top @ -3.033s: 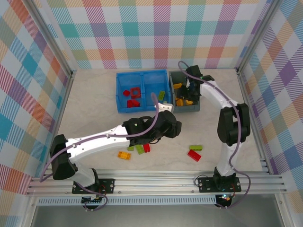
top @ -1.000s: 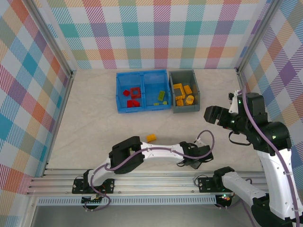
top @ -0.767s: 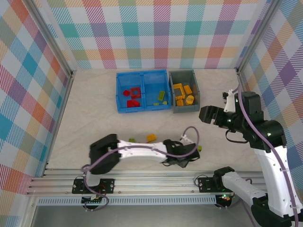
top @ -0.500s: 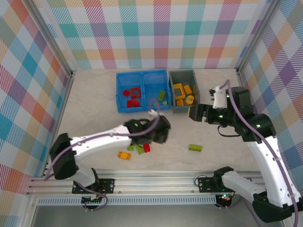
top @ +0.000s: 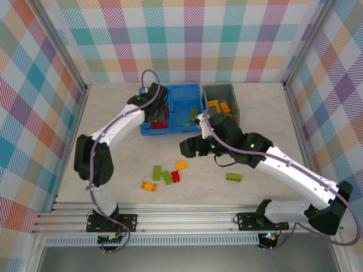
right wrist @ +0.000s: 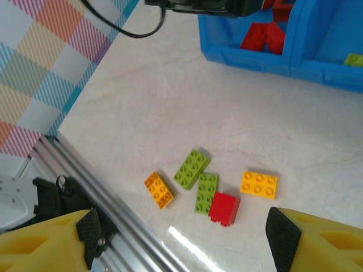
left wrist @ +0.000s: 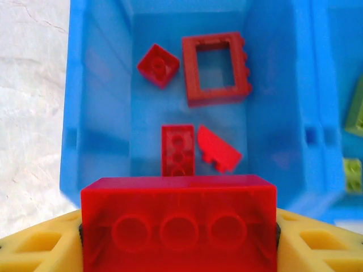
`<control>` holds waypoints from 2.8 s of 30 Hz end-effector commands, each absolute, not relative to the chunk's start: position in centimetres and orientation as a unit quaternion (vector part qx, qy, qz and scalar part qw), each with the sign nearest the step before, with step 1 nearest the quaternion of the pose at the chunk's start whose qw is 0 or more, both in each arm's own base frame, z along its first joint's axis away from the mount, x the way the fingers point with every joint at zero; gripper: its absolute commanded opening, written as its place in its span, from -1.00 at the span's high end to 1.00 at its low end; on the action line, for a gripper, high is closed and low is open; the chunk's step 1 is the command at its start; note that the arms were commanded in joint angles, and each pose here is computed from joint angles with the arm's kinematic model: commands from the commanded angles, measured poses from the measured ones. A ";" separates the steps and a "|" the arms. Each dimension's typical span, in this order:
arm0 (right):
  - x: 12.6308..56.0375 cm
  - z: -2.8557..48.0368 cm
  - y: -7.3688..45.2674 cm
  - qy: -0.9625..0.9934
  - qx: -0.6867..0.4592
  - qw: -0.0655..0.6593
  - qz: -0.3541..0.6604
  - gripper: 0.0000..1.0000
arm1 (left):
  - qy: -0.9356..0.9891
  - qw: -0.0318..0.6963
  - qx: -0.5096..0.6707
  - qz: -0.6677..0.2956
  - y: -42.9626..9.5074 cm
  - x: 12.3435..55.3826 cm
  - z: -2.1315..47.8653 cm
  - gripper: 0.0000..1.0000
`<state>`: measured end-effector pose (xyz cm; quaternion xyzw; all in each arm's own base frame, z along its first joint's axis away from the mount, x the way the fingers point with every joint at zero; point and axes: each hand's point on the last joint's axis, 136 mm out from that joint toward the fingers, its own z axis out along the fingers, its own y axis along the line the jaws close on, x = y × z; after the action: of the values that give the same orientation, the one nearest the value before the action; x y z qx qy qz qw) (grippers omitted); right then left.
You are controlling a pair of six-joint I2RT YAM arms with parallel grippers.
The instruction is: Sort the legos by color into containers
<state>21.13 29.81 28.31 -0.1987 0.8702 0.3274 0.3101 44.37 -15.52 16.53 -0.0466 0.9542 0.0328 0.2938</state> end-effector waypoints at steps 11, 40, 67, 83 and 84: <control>22.1 28.9 29.6 0.862 -0.165 0.347 0.330 -0.58 | 0.948 0.252 -0.178 0.077 -13.8 50.3 12.6 -0.01; 21.2 28.4 27.8 0.870 -0.158 0.344 0.317 -0.60 | 0.900 0.301 -0.314 0.031 -13.1 48.1 17.6 -0.27; 15.6 9.6 9.8 0.867 0.470 0.088 0.143 -0.57 | 0.871 0.402 0.235 -0.158 -34.6 13.5 17.8 -0.33; 17.9 3.4 10.6 0.750 0.638 0.005 0.175 -0.43 | 0.840 0.410 0.291 -0.204 -36.4 10.4 18.5 -0.40; 18.1 3.2 10.6 0.748 0.640 0.003 0.175 -0.41 | 0.839 0.412 0.291 -0.204 -36.3 10.4 18.7 -0.40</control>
<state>17.19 9.73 3.62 0.6178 0.7720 0.1482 0.0181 10.39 -36.04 16.63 0.2954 0.8517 -0.1882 0.3898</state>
